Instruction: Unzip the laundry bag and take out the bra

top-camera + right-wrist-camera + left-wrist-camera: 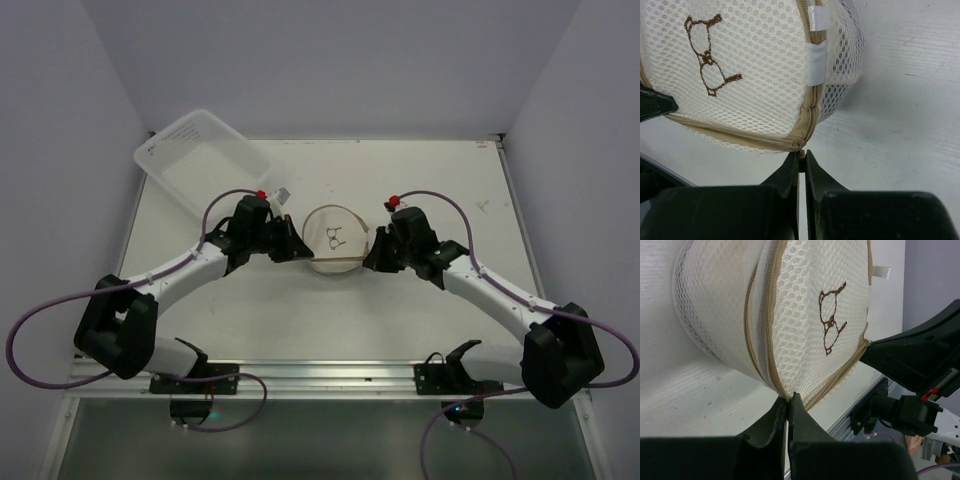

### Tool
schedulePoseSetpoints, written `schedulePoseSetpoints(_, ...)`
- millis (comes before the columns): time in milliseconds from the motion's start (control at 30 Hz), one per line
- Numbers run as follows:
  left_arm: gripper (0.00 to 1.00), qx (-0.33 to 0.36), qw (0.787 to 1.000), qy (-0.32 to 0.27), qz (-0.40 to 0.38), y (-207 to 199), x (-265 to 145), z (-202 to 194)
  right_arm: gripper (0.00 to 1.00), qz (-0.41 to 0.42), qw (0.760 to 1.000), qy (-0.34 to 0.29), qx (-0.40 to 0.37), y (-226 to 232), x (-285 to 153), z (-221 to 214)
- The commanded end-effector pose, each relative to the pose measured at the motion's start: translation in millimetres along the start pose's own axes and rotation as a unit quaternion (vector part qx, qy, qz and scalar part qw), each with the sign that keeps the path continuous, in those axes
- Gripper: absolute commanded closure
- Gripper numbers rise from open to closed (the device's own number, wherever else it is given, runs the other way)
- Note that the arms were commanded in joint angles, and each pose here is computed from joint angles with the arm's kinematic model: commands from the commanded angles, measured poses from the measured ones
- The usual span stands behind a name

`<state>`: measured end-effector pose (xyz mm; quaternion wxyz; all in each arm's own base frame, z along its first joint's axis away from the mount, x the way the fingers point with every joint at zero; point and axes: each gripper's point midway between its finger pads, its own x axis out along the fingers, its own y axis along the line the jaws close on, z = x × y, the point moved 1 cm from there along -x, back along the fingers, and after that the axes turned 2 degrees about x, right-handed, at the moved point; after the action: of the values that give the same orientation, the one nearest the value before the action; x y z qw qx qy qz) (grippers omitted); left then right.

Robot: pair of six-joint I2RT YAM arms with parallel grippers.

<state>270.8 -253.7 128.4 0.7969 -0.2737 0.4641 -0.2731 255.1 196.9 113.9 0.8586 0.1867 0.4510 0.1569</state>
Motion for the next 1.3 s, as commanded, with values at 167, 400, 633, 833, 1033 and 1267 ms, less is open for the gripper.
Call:
schedulePoseSetpoints(167, 1.00, 0.023, 0.998, 0.016, 0.064, 39.4, -27.0, -25.9, 1.00, -0.081, 0.997, -0.004, 0.007, -34.1, -12.5, 19.3)
schedulePoseSetpoints(400, 0.57, 0.030, 0.997, -0.050, 0.052, 17.9, -47.7, -1.1, 0.46, 0.032, 0.999, -0.039, 0.001, 15.2, -37.9, 38.6)
schedulePoseSetpoints(633, 0.10, 0.074, 0.981, -0.145, 0.102, 12.5, -74.5, 42.9, 0.04, 0.050, 0.992, -0.118, 0.007, 18.2, -78.4, 48.9)
schedulePoseSetpoints(833, 0.12, 0.105, 0.977, -0.139, 0.121, 14.0, -56.0, 66.5, 0.01, 0.067, 0.981, -0.181, 0.012, 10.2, -100.5, 43.7)
schedulePoseSetpoints(1033, 0.23, 0.107, 0.981, -0.116, 0.115, 20.8, -25.8, 76.6, 0.01, 0.074, 0.980, -0.186, 0.020, 3.7, -101.6, 31.4)
schedulePoseSetpoints(1267, 0.46, 0.098, 0.986, -0.076, 0.110, 32.7, -3.5, 65.1, 0.01, 0.081, 0.979, -0.186, 0.025, 1.4, -103.0, 23.9)
